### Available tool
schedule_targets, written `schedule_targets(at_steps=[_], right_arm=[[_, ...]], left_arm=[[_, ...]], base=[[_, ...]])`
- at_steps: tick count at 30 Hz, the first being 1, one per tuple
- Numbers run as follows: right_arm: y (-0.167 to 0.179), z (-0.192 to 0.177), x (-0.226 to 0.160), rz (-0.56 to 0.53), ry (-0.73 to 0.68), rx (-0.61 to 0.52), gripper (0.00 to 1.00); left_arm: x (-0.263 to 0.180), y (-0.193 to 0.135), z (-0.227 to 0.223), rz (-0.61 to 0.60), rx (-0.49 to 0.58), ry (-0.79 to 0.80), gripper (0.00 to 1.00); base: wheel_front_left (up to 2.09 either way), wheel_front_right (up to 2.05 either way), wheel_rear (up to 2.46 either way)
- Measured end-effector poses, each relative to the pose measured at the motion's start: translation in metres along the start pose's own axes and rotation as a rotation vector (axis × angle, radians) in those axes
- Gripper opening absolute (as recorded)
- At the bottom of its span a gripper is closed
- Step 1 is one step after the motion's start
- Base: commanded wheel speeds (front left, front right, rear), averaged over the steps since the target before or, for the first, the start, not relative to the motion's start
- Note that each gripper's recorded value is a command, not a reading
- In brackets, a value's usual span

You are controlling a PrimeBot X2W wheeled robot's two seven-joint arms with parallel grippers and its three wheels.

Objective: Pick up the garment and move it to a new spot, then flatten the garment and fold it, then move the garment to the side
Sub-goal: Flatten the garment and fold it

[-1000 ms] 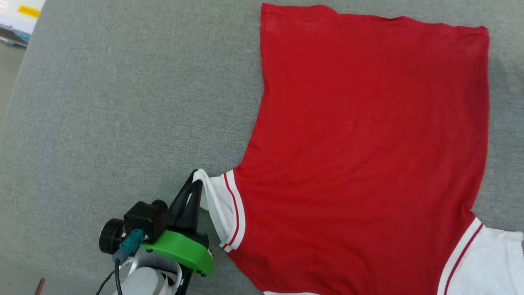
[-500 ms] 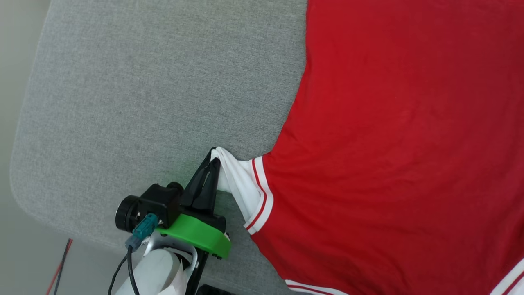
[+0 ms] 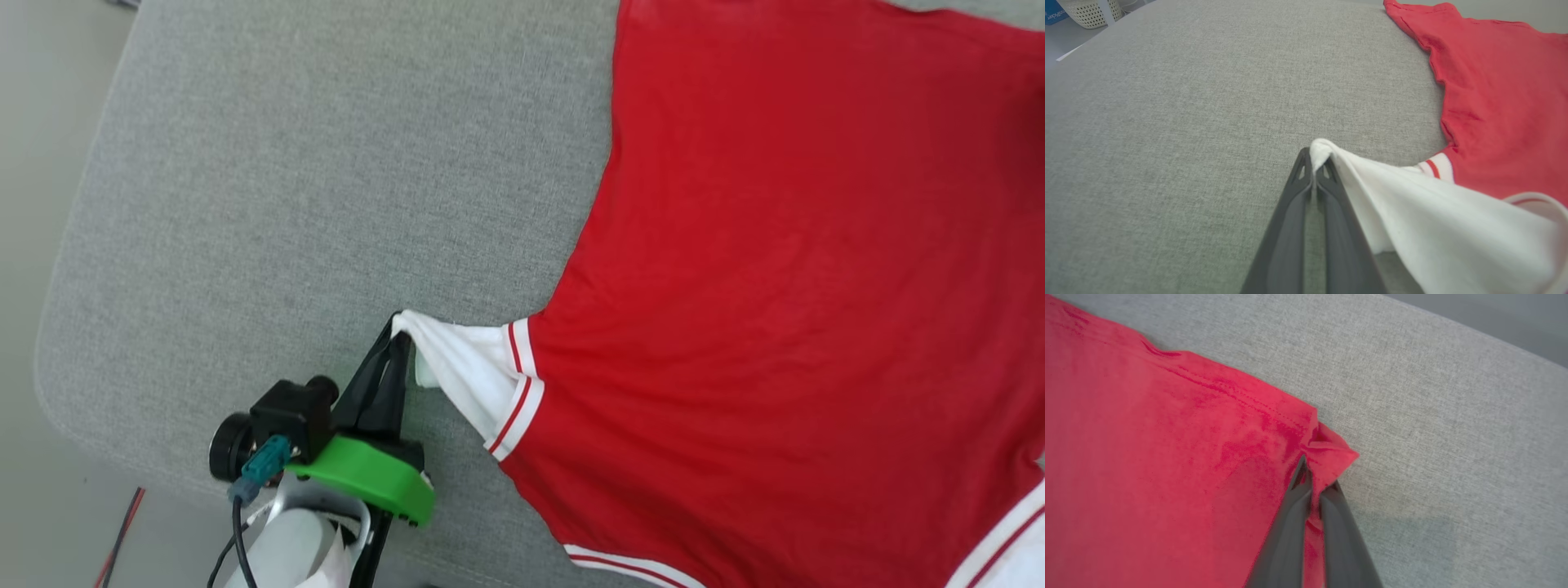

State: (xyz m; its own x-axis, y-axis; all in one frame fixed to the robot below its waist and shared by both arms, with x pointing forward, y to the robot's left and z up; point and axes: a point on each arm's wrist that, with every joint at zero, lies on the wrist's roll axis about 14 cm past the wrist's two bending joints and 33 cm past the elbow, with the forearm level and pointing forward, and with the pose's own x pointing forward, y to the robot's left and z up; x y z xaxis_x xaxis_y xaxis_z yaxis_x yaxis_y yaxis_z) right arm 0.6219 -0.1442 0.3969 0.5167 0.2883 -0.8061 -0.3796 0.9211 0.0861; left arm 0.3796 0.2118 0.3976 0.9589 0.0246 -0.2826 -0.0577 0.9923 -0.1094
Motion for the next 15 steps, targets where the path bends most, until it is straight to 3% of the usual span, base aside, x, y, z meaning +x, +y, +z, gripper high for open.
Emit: schedule_targets(at_steps=[5, 15], right_arm=[[0.003, 0.004, -0.042, 0.007, -0.072, -0.057, 0.00], [-0.011, -0.042, -0.130, -0.016, -0.144, -0.118, 0.00]], left_arm=[[-0.018, 0.005, 0.003, 0.019, -0.005, -0.012, 0.00], [-0.044, 0.006, 0.012, 0.003, 0.002, -0.051, 0.00]], base=[[0.00, 0.00, 0.00], [0.00, 0.00, 0.00]])
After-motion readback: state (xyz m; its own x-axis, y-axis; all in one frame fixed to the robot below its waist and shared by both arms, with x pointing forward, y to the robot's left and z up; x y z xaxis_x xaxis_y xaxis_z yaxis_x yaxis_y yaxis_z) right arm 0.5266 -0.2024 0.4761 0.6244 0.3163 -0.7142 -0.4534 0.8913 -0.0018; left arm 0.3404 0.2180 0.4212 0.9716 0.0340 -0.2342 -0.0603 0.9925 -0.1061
